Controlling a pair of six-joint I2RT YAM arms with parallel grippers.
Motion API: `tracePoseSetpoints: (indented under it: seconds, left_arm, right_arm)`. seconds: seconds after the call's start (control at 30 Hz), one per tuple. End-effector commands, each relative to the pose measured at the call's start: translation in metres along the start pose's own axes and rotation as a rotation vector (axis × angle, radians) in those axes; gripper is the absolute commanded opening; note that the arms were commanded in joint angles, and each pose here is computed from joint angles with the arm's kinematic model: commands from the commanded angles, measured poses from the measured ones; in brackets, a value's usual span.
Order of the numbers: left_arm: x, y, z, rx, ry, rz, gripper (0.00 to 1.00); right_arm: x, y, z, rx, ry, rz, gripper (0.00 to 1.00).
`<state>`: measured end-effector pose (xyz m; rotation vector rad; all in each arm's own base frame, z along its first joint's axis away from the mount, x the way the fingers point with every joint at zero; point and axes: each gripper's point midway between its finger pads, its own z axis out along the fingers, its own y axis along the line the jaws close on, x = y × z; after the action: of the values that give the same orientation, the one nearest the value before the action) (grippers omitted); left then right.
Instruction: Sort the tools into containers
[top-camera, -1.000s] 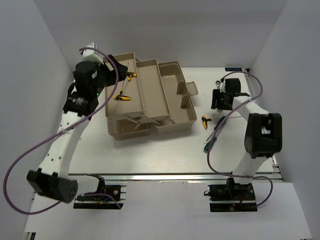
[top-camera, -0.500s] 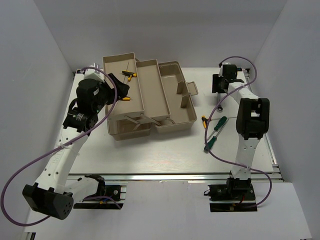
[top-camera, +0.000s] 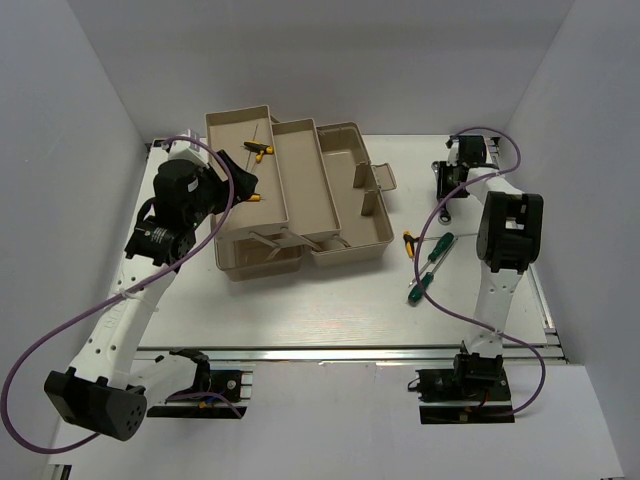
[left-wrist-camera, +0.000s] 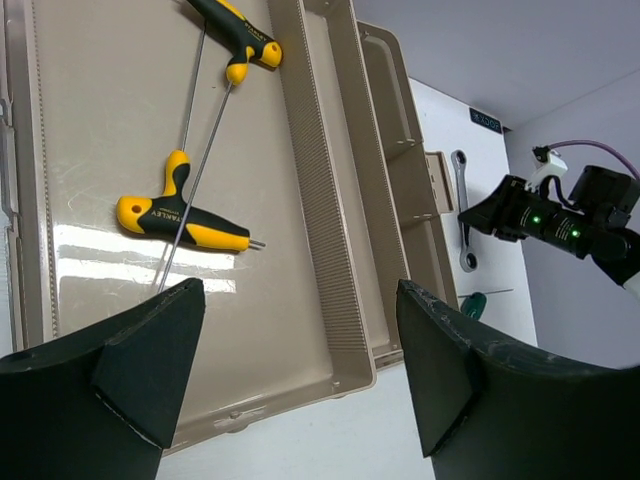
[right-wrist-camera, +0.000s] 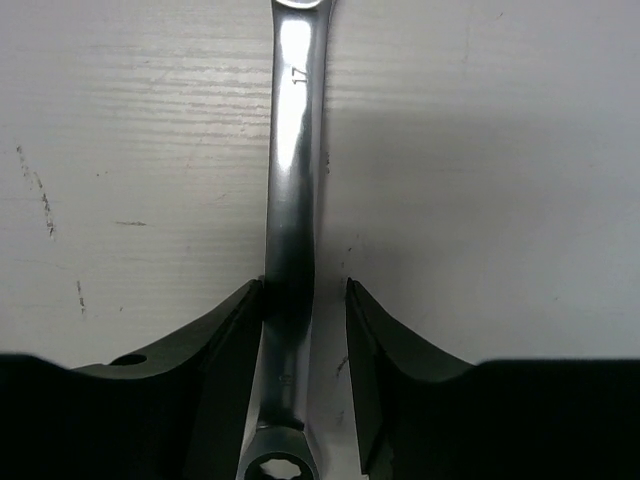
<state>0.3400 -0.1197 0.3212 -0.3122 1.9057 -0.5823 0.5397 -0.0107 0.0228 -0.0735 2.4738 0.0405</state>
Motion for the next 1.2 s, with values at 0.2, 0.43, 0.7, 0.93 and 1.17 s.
tracePoseSetpoints:
  seconds: [0.2,0.43,0.7,0.93,1.17]
  left_arm:
    - [-0.012,-0.008,-0.017,0.02,-0.043,-0.008,0.86]
    - [-0.006,-0.001,-0.027,0.008,-0.048,-0.022,0.86]
    - [0.0,-0.001,-0.028,0.021,-0.035,-0.026,0.86]
    - [0.002,-0.003,-0.026,0.037,-0.027,-0.031,0.86]
    - [0.0,-0.004,-0.027,0.032,-0.034,-0.035,0.86]
  right_arm:
    - [0.044,0.0,0.013,-0.038,0.201,-0.075,0.3]
    - [0.082,-0.014,-0.006,-0.046,0.369,-0.116,0.24]
    - [0.131,-0.031,-0.032,-0.054,0.533,-0.197,0.27]
    - [0.121,-0.034,-0.023,-0.079,0.552,-0.225,0.45]
    - [0.097,-0.035,-0.003,-0.104,0.57,-0.231,0.5]
